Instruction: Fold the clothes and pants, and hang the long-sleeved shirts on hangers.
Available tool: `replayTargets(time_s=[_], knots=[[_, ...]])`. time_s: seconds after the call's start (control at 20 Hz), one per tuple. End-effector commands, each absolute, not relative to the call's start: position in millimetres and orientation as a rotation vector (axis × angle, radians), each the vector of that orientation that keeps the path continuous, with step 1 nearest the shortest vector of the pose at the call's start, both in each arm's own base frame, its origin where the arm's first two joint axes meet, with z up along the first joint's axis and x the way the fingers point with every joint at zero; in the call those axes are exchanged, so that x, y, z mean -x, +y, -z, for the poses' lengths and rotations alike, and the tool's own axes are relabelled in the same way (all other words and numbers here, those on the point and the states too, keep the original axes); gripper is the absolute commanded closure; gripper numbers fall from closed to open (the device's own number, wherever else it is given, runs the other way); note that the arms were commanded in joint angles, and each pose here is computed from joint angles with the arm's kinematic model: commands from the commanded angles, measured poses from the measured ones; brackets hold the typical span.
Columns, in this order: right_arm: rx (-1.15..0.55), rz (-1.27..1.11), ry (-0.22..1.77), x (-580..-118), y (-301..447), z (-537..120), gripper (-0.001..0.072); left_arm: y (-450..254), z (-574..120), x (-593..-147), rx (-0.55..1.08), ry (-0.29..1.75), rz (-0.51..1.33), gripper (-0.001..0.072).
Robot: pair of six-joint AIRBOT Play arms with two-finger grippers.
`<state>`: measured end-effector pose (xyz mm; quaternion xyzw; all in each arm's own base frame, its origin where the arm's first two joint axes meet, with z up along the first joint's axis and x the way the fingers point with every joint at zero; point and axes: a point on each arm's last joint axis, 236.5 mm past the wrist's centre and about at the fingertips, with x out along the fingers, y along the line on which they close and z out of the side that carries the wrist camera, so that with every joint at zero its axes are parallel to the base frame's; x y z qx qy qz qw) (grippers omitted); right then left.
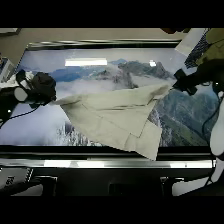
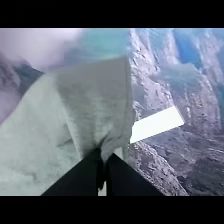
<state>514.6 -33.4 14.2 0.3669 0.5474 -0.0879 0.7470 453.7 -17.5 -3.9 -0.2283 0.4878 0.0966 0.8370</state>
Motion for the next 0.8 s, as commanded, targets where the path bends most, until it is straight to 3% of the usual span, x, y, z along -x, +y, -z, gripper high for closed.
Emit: replayTargets(time_s=[0.0, 0.1, 0.15, 0.2, 0.25, 0.45, 0.75], knots=[[-0.835, 0.183, 1.300, -516.3, -25.5, 40.1, 0.0677, -31.4, 41.0, -461.4, 0.477, 1.068, -0.191, 0.0690], [-0.797, 0.157, 1.294, -516.7, -26.2, 38.6, 0.0677, -29.4, 36.6, -461.6, 0.481, 1.063, -0.193, 0.0666], [-0.779, 0.142, 1.298, -515.3, -25.7, 37.1, 0.0677, -26.1, 31.6, -459.4, 0.484, 1.070, -0.200, 0.0499], [-0.771, 0.135, 1.307, -512.8, -24.9, 36.1, 0.0677, -20.3, 24.4, -454.1, 0.490, 1.088, -0.213, 0.0187], [-0.764, 0.129, 1.312, -510.8, -24.2, 34.0, 0.0677, -13.3, 15.7, -445.8, 0.491, 1.111, -0.226, 0.0015], [-0.731, 0.119, 1.287, -508.5, -26.5, 15.8, 0.0677, -4.2, -33.8, -389.0, 0.518, 1.186, -0.229, 0.0032], [-0.696, 0.107, 1.263, -502.7, -27.7, -7.4, 0.0677, -193.1, -11.6, -302.5, 0.917, 1.420, 0.169, 0.0032]])
